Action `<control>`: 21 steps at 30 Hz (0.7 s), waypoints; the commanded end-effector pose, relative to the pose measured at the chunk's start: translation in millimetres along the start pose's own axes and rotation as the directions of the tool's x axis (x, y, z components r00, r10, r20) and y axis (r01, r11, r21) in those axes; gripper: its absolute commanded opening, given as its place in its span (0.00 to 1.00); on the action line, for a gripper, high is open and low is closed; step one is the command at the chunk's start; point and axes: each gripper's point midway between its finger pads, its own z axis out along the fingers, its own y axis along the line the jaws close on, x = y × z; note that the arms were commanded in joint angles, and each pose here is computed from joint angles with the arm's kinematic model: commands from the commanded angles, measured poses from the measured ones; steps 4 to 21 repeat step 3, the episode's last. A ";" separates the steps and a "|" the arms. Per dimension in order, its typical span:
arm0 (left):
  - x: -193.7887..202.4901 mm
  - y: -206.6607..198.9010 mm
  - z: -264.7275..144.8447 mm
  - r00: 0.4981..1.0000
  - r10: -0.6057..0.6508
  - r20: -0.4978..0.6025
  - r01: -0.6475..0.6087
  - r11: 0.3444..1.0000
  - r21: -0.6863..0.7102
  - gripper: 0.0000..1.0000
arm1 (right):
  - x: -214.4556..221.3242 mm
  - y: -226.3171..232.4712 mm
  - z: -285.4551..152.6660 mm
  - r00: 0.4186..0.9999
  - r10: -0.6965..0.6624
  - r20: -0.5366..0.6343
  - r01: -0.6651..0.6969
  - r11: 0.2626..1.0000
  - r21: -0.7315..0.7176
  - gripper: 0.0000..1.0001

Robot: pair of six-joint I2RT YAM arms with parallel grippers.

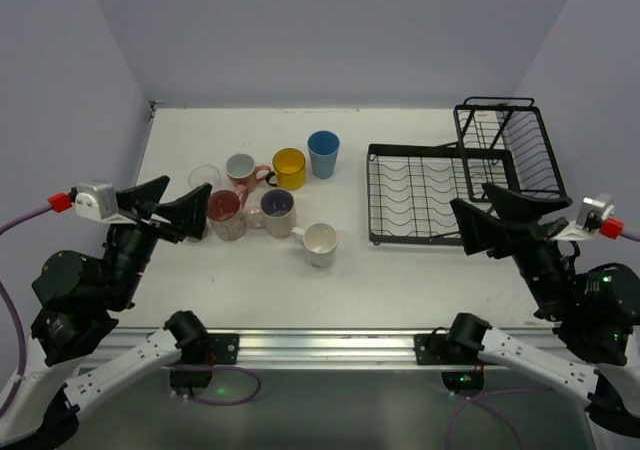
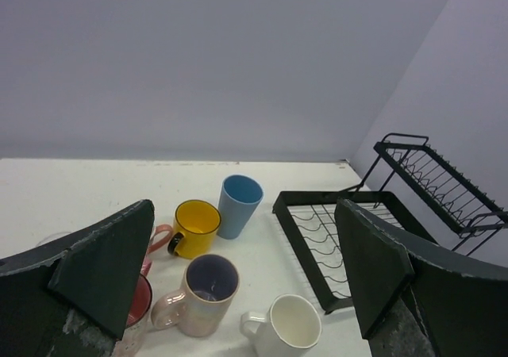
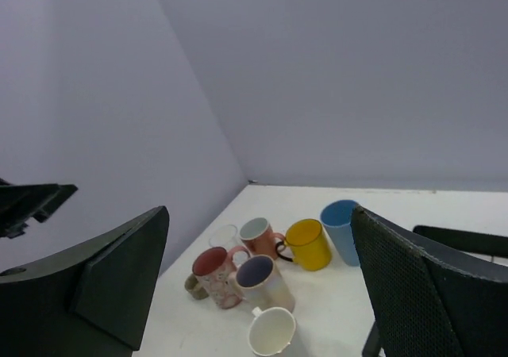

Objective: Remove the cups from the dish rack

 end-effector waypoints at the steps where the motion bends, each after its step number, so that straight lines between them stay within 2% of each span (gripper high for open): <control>1: -3.8 6.5 -2.0 0.999 0.047 0.013 -0.047 0.999 -0.020 1.00 | 6.6 -26.5 -5.4 0.999 -0.042 0.005 0.041 0.992 0.115 0.99; 3: 5.2 7.8 0.4 0.999 0.054 -0.006 -0.054 0.998 -0.028 1.00 | 10.1 -27.8 -5.4 0.999 -0.044 0.001 0.043 0.992 0.119 0.99; 21: 5.2 7.8 0.4 0.999 0.054 -0.006 -0.054 0.998 -0.028 1.00 | 10.1 -27.8 -5.4 0.999 -0.044 0.001 0.043 0.992 0.119 0.99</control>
